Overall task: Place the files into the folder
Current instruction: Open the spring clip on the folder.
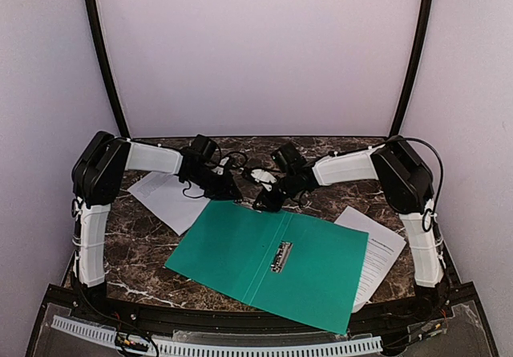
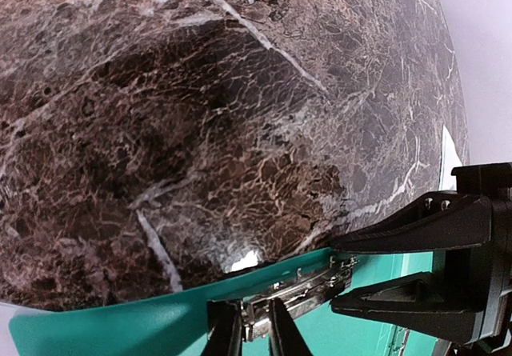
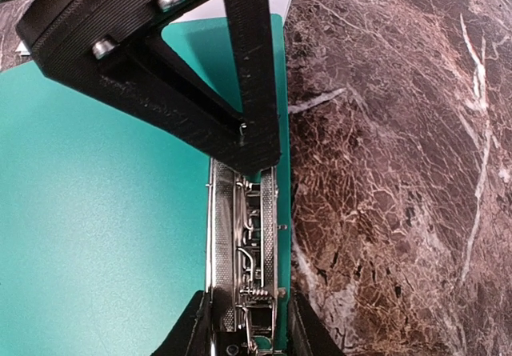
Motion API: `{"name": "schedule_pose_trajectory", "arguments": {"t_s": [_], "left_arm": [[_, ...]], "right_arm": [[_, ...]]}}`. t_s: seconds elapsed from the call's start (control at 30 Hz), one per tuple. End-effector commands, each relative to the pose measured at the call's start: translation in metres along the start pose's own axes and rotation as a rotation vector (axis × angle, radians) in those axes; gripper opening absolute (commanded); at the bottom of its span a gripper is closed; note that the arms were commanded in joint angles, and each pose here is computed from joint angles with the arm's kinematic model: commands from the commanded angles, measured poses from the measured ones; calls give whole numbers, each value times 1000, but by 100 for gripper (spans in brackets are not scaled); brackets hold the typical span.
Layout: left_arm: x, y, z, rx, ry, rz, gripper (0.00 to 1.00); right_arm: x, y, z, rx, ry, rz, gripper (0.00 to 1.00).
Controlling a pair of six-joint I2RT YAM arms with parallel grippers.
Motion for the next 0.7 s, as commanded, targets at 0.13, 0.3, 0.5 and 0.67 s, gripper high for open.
{"name": "schedule_pose_trajectory", "arguments": {"t_s": [0.13,0.3,0.5,0.67], "left_arm": [[-14,2,-19,-31,-18,32,17],[-9,8,-25,-63,-11,33,23],[-8,19,-34,-107,-15,49,31],[-6,22,-35,-119,1,71,28]], "right_arm": [[0,-28,12,75,-6,28,21],[1,-31,11,75,11,25,20],[4,-33,11,75,34,21,18],[5,-34,11,78,46,20,18]]}}
Point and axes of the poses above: each gripper's point midway between its finger pads, its own z axis out along the fingers, its own x axis along the line the jaws close on, y = z × x, the point moved 7 cm from there along -z, back along the fingers, and after that the axes turned 2 degrees about -z, right-handed, at the moved point
